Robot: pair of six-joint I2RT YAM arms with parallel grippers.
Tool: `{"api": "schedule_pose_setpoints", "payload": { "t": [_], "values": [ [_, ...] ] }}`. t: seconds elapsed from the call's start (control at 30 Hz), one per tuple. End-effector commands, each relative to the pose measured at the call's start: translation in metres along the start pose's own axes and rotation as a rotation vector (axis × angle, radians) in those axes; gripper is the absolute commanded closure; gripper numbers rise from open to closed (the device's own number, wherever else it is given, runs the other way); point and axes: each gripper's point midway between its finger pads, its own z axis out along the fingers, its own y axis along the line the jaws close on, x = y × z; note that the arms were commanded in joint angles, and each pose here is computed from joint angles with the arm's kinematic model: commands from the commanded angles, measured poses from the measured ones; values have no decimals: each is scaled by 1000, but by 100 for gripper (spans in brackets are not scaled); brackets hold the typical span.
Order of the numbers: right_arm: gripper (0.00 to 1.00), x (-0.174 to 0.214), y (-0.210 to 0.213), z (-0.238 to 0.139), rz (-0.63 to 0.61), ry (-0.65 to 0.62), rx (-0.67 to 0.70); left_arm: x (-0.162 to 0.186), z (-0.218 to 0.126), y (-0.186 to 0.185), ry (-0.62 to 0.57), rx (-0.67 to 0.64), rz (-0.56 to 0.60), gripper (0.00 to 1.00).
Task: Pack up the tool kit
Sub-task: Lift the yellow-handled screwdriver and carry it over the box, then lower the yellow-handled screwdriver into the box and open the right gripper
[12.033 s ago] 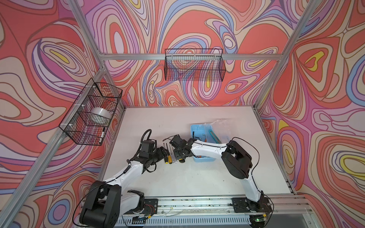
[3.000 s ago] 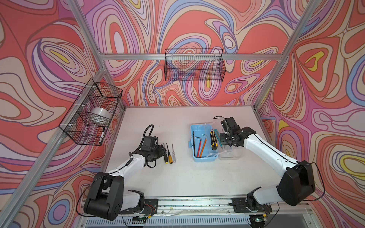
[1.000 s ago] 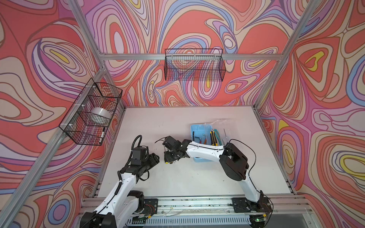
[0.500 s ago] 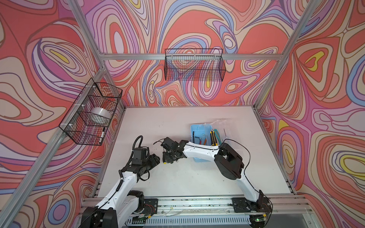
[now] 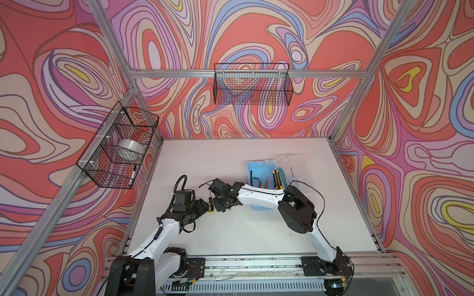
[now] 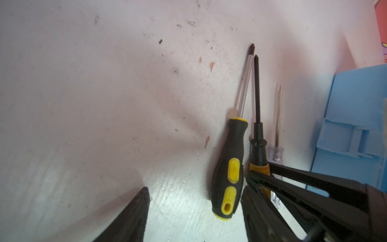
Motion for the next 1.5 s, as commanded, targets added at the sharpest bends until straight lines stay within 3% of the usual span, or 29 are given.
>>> {"api": "schedule_pose_setpoints", "payload": {
  "t": [0.0,0.2,0.37,0.63,0.83,1.07,1.47],
  "values": [
    [100,-11,-2,-30,-8,-56,12,-13,0,-12,-26,36,8,30],
    [100,-25,-1,-73,-21,-138,-4,-19,-1,-19,-34,51,11,31],
    [100,-30,-29,-109,-15,-182,71,-22,-1,-23,-35,59,16,31],
    [100,-22,-157,-193,145,-266,285,-25,2,-33,-31,83,32,31],
    [100,10,-254,-246,304,-314,432,-32,-4,-61,-80,44,164,32],
    [100,38,-303,-252,400,-292,483,-35,0,-79,-72,66,181,32],
    [100,47,-304,-232,405,-268,444,-35,-8,-77,-86,56,180,32]
  ]
}}
